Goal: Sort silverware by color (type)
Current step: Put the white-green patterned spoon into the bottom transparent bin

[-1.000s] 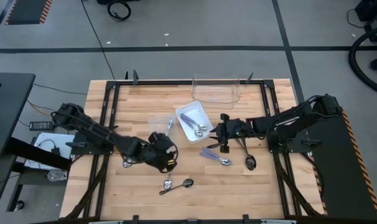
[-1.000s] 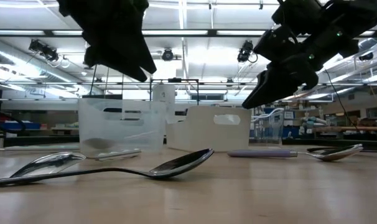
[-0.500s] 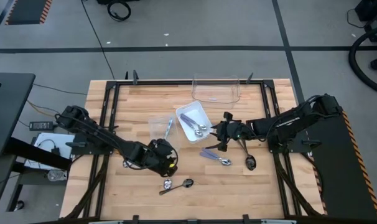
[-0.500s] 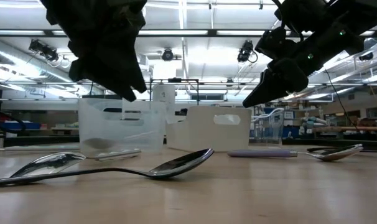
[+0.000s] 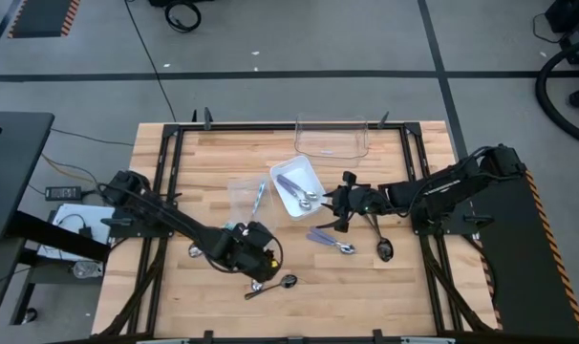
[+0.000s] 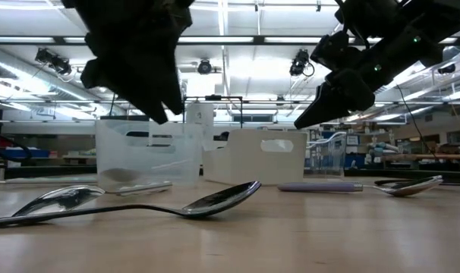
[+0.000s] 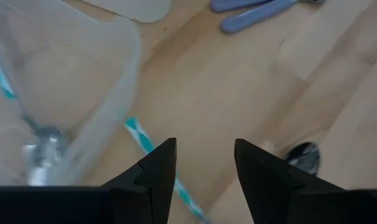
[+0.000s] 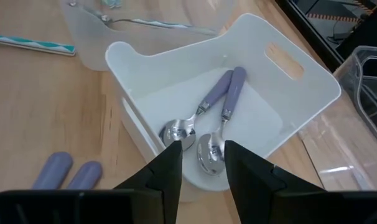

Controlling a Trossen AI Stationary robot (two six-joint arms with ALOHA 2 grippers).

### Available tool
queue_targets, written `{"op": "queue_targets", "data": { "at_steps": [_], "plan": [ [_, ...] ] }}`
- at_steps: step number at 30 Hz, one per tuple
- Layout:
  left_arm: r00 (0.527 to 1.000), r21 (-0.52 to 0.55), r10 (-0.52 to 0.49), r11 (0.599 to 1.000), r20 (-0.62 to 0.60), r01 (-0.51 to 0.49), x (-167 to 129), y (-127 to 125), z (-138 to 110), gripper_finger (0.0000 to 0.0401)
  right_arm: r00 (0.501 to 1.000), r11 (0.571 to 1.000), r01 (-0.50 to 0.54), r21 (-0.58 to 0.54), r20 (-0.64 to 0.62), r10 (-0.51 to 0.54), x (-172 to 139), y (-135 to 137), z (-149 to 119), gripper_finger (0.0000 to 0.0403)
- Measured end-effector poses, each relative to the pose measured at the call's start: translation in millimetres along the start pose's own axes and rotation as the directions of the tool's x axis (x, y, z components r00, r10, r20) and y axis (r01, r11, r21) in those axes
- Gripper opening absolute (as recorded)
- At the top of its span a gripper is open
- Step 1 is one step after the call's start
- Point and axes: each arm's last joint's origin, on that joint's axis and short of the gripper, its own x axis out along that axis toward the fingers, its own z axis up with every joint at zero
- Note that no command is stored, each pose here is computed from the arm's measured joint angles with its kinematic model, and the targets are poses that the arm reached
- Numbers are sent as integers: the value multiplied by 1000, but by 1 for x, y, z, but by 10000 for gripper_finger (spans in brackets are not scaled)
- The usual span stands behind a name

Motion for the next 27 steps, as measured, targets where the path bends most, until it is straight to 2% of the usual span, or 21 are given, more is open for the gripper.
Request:
{"op": "queue_targets", "data": {
  "at_steps": [7, 11, 18, 27],
  "plan": [
    [996, -152, 38, 987, -81, -50, 12, -2, -10, 169, 1000, 1000, -1, -24, 26, 2, 0, 0, 3, 130],
    [993, -184, 58, 980, -100, -75, 21, -3, -18, 169, 999, 999, -1, -46, 45, 3, 0, 0, 5, 130],
    [978, -213, 70, 971, -196, -112, 37, -4, -30, 169, 997, 998, -22, -64, 71, 26, 1, -3, 7, 130],
    [939, -187, 69, 973, -337, -139, 45, -3, -39, 168, 993, 996, -58, -70, 95, 65, 2, -5, 10, 130]
  ]
}}
